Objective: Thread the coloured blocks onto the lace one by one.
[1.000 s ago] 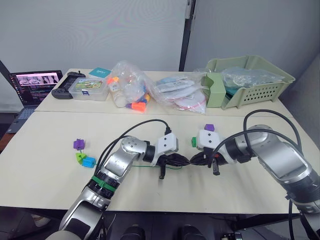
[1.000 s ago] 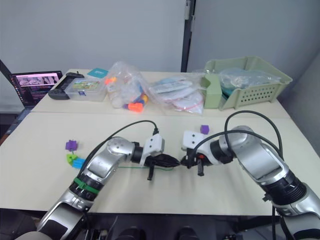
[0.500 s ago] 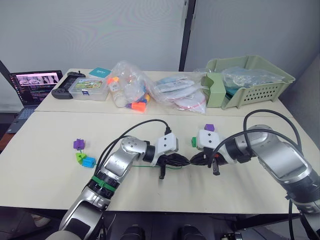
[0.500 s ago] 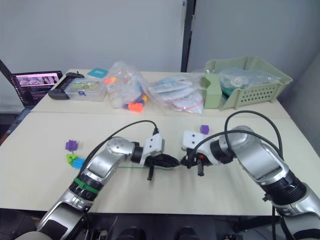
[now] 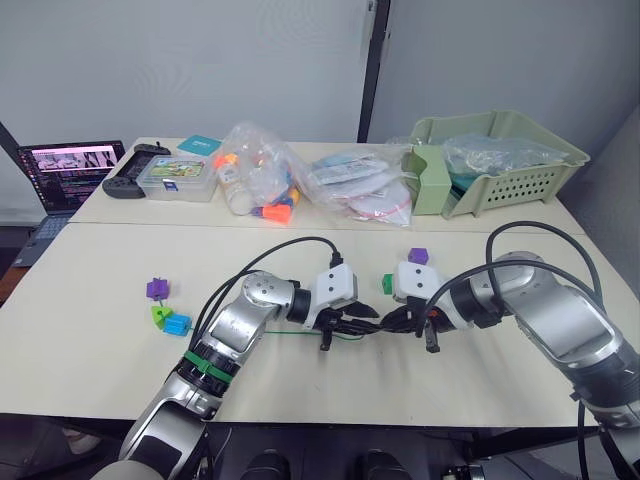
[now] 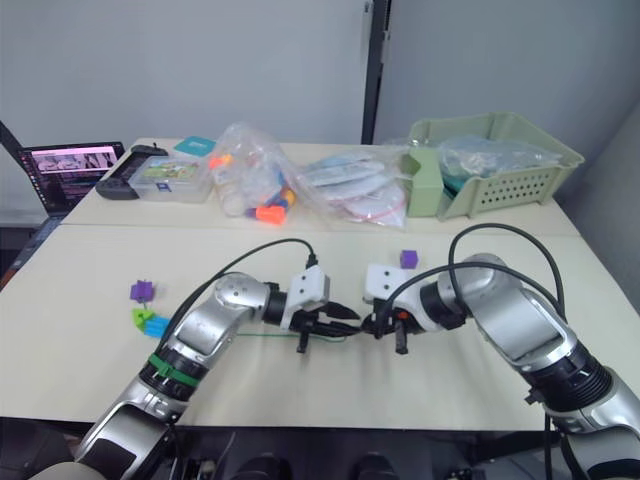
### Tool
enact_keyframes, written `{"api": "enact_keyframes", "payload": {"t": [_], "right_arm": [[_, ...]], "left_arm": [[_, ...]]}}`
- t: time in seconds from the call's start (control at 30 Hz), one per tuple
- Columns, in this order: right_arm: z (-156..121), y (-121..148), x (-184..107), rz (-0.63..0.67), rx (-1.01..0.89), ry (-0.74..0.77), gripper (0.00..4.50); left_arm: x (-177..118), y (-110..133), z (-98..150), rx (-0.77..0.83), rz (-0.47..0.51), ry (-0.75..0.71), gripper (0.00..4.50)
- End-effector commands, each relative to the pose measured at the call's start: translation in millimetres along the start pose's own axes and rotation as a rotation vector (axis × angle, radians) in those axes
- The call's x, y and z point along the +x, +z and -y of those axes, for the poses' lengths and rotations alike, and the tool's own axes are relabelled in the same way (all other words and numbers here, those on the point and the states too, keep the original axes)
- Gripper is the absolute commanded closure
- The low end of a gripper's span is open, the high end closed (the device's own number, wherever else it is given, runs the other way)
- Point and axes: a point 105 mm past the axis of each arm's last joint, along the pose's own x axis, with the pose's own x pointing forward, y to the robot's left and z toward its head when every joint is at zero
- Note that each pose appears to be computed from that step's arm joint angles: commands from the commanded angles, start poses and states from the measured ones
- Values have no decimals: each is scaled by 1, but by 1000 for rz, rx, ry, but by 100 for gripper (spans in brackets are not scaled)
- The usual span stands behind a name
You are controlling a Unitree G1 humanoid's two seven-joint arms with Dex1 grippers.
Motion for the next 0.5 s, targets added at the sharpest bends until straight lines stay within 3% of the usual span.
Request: {"api": "enact_keyframes", "payload": {"t": [0.03, 0.1, 0.23, 0.5], "right_arm": [[1, 7, -5, 15, -31, -12, 450], [1, 7, -5, 16, -31, -13, 450], [1, 7, -5, 17, -31, -15, 450], [2, 7, -5, 17, -32, -18, 450]], "left_arm": [[-2, 15, -2, 43, 39, 0, 324], [-2, 15, -2, 42, 38, -2, 324], [-1, 13, 0, 40, 31, -10, 443], [0, 13, 1, 36, 32, -20, 448]]}}
